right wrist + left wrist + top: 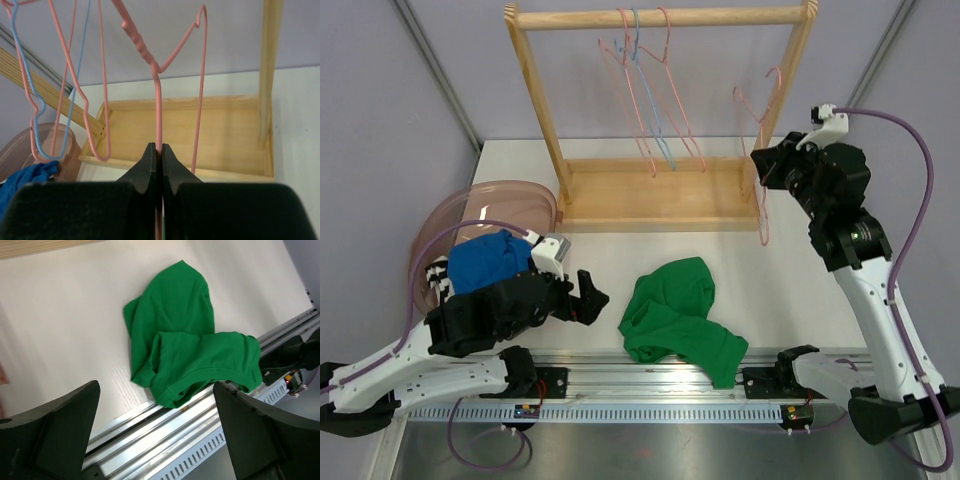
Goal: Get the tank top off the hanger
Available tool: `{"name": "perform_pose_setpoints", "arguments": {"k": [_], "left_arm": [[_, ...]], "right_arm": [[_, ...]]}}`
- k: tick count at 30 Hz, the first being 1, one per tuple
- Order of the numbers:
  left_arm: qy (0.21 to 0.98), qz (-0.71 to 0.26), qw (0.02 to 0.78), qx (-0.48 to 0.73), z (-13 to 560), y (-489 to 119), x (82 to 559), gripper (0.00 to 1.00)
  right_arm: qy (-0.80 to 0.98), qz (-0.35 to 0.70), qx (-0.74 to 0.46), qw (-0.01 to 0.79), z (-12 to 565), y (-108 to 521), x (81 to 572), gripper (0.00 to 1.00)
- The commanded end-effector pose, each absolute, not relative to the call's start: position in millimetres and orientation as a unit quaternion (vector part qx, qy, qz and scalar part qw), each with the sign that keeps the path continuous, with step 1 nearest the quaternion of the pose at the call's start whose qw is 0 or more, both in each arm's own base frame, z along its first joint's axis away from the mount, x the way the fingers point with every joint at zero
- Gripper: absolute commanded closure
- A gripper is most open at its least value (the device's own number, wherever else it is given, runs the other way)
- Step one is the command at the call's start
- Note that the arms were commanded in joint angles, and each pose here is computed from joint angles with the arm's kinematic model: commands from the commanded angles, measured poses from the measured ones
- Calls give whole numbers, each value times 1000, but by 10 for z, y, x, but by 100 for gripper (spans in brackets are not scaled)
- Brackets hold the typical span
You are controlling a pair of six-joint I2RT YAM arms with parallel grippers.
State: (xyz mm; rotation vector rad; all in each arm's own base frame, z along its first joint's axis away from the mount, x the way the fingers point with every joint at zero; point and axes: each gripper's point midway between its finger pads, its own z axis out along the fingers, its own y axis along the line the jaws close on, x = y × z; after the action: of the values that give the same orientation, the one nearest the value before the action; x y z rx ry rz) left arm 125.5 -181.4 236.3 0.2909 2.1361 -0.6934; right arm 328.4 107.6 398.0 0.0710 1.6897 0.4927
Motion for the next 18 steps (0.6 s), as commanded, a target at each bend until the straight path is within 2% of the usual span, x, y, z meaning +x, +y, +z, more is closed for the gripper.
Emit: {"name": "perform_pose_setpoints", "arguments": {"k": [1,13,18], "left_arm": [[859,-217,445,127,2374,-1518,1302,1],[840,-246,467,129,2359,-1521,1294,1],[842,-245,463,128,2322,-1525,1291,1]], "right_arm": [[711,229,-8,665,4507,1201,3399,100],[716,232,-50,657,4958,1669,4113,100],[708,210,-37,673,5156,1641,4321,100]]}}
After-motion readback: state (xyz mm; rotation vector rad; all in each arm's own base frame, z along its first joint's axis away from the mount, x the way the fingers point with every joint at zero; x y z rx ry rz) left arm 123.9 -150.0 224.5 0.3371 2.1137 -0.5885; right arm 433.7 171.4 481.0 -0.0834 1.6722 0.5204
